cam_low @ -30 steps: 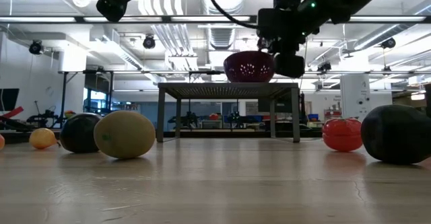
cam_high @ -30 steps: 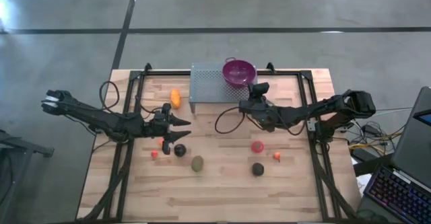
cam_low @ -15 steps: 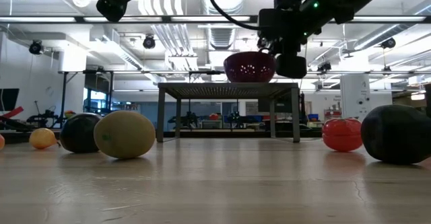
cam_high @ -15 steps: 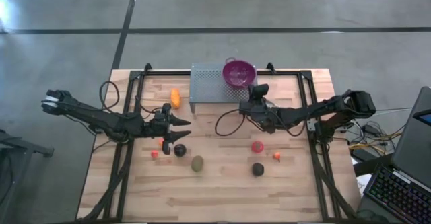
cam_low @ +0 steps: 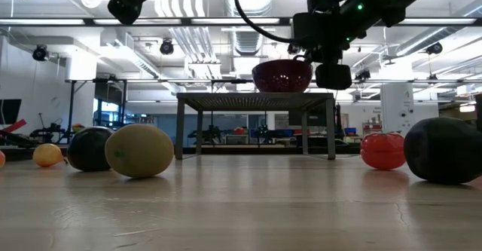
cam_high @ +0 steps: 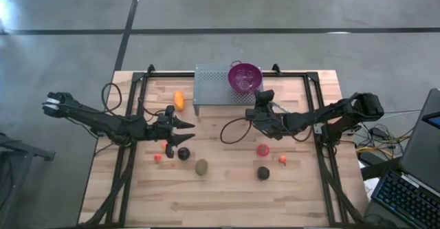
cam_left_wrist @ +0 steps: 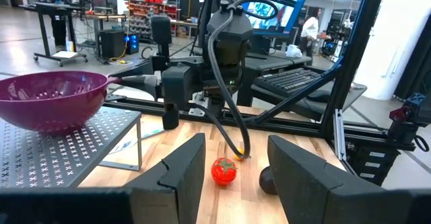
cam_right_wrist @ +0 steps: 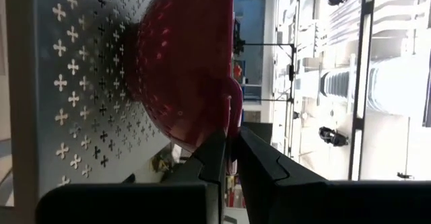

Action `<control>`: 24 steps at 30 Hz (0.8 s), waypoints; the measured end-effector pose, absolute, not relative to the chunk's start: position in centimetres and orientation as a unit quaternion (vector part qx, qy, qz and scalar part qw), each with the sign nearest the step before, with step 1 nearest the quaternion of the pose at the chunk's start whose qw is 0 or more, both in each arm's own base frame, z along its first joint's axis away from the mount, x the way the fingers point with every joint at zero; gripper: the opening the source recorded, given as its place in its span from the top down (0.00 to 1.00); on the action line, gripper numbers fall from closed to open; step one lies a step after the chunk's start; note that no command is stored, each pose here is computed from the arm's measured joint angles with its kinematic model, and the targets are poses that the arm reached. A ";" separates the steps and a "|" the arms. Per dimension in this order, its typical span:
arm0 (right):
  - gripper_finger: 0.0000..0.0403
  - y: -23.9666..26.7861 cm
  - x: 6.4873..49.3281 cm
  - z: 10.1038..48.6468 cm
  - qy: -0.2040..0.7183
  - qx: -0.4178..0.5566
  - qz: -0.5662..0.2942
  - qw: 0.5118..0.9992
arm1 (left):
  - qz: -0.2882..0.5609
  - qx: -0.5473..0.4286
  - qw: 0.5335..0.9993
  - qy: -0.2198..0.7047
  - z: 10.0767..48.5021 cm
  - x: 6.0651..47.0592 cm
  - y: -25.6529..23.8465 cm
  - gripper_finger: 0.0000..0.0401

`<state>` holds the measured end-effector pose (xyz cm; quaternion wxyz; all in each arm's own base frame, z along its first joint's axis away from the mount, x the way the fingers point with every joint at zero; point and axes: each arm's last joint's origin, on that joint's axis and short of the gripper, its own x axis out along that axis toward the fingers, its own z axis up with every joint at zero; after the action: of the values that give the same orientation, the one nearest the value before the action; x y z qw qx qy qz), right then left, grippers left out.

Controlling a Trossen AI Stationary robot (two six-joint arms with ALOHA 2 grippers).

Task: Pick & Place Fruit
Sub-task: Put the purple strainer bowl on the shelf

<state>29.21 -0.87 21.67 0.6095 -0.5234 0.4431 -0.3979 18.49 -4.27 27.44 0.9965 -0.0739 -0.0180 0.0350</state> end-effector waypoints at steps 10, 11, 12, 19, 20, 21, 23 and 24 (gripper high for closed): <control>0.89 -0.6 29.2 21.7 0.441 -0.525 -0.395 0.611 | 0.035 -0.074 0.996 -0.018 27.4 18.5 -4.3 0.58; 0.88 -0.6 29.2 21.7 0.441 -0.525 -0.395 0.611 | 0.035 -0.074 0.996 -0.018 27.4 18.5 -4.3 0.58; 0.87 -0.6 29.2 21.7 0.441 -0.526 -0.395 0.611 | 0.035 -0.074 0.996 -0.018 27.4 18.5 -4.3 0.58; 0.80 -0.6 29.2 21.7 0.441 -0.525 -0.395 0.611 | 0.035 -0.074 0.997 -0.018 27.4 18.5 -4.3 0.58; 0.78 -0.6 29.2 21.7 0.441 -0.525 -0.395 0.611 | 0.035 -0.074 0.996 -0.018 27.4 18.5 -4.3 0.58; 0.77 -0.6 29.2 21.7 0.441 -0.526 -0.395 0.611 | 0.035 -0.074 0.996 -0.018 27.4 18.5 -4.3 0.58; 0.75 -0.6 29.2 21.7 0.441 -0.526 -0.394 0.610 | 0.035 -0.074 0.997 -0.018 27.4 18.5 -4.3 0.58; 0.74 -0.6 29.2 21.7 0.441 -0.526 -0.395 0.610 | 0.035 -0.074 0.997 -0.018 27.4 18.5 -4.3 0.58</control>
<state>29.22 -0.62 21.66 0.6104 -0.5262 0.4414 -0.3945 18.49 -4.27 27.44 0.9965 -0.0737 -0.0180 0.0351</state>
